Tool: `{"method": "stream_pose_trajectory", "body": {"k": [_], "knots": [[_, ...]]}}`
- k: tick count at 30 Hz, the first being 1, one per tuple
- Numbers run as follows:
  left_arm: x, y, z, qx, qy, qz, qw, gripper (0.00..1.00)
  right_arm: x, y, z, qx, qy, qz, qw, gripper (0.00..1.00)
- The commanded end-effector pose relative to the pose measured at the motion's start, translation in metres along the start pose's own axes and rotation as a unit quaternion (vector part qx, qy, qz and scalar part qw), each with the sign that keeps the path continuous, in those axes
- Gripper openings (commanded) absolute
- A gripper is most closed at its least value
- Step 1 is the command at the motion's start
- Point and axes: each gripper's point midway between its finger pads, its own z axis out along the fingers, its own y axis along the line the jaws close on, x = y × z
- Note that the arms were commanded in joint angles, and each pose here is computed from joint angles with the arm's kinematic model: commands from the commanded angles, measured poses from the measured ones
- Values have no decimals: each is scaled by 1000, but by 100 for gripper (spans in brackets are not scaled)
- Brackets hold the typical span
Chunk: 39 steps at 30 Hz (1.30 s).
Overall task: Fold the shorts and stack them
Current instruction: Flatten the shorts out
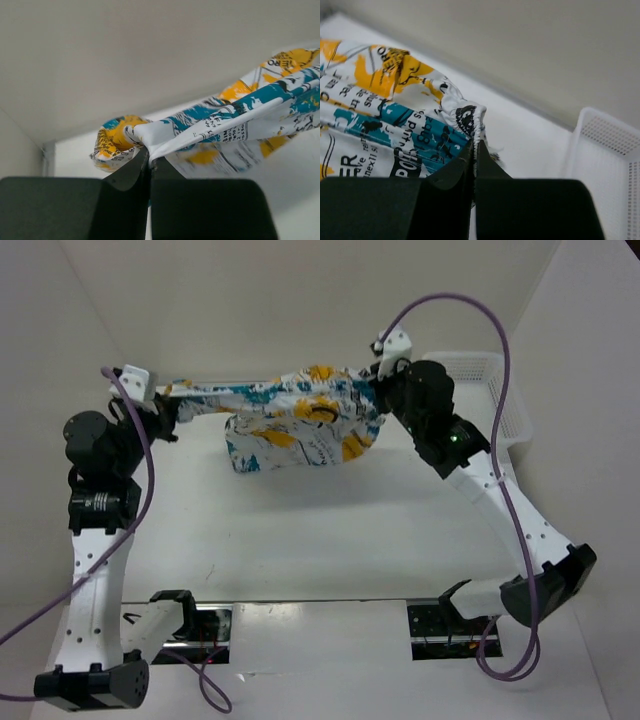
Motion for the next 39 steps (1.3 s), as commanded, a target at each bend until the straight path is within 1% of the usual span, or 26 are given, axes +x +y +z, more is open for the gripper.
{"method": "stream_pose_trajectory", "body": {"k": [1,2,3,4,5,6,7,8,9,10,12,13,16,17,18,20,22,23,26,28,29,30,32,34,37,39], "knots": [[55,-18,-43,8,91,-31,995,0,73,-12,-27,-22,89,-113,989,0],[79,-30,-52,26,120,-44,992,2,115,5,-35,-71,131,-128,981,2],[104,-50,-72,60,169,-70,981,12,132,13,-43,-103,149,-152,972,6],[107,-67,-92,86,176,-77,978,24,170,23,-65,-149,203,-167,953,16],[118,-78,-105,106,196,-91,971,49,185,31,-77,-185,222,-179,940,46],[136,-101,-126,149,235,-122,953,67,198,43,-90,-228,236,-184,927,68],[137,-111,-139,165,237,-128,949,80,218,43,-106,-256,267,-210,905,87],[140,-117,-145,175,243,-135,945,84,220,42,-112,-261,268,-223,900,97],[141,-119,-147,180,241,-136,944,87,219,34,-112,-246,268,-241,900,100],[145,-119,-148,180,246,-139,942,87,221,29,-113,-240,271,-257,896,100],[142,-112,-141,165,233,-126,950,89,214,21,-111,-218,267,-264,901,100],[147,-103,-133,145,242,-124,951,89,205,19,-109,-214,257,-265,904,100],[164,-81,-113,98,270,-119,950,89,197,27,-105,-214,248,-222,918,100],[182,-78,-110,88,295,-125,943,87,194,31,-97,-212,238,-209,924,100],[202,-73,-104,79,327,-133,932,87,200,36,-95,-216,241,-197,926,94],[222,-69,-101,67,362,-141,919,86,202,46,-90,-222,235,-157,933,88],[249,-67,-102,59,405,-152,900,82,225,56,-89,-234,262,-132,927,77],[253,-61,-97,46,403,-144,903,82,233,59,-91,-228,272,-109,929,74],[286,-48,-100,7,433,-132,892,82,271,71,-99,-236,307,-76,919,70],[310,-51,-110,6,482,-144,864,82,293,81,-106,-251,325,-55,910,68],[325,-53,-112,9,508,-152,848,79,299,81,-104,-240,331,-43,911,68],[334,-55,-116,10,522,-156,838,75,301,80,-92,-222,326,-36,918,64],[348,-50,-115,1,533,-160,831,74,303,87,-86,-234,331,-24,914,63],[353,-44,-106,-5,522,-159,838,74,318,95,-85,-244,356,-10,902,63],[367,-39,-106,-13,537,-168,826,75,332,101,-75,-248,366,-2,897,63],[370,-30,-103,-28,533,-161,830,75,341,103,-70,-248,369,-2,896,63]]}}
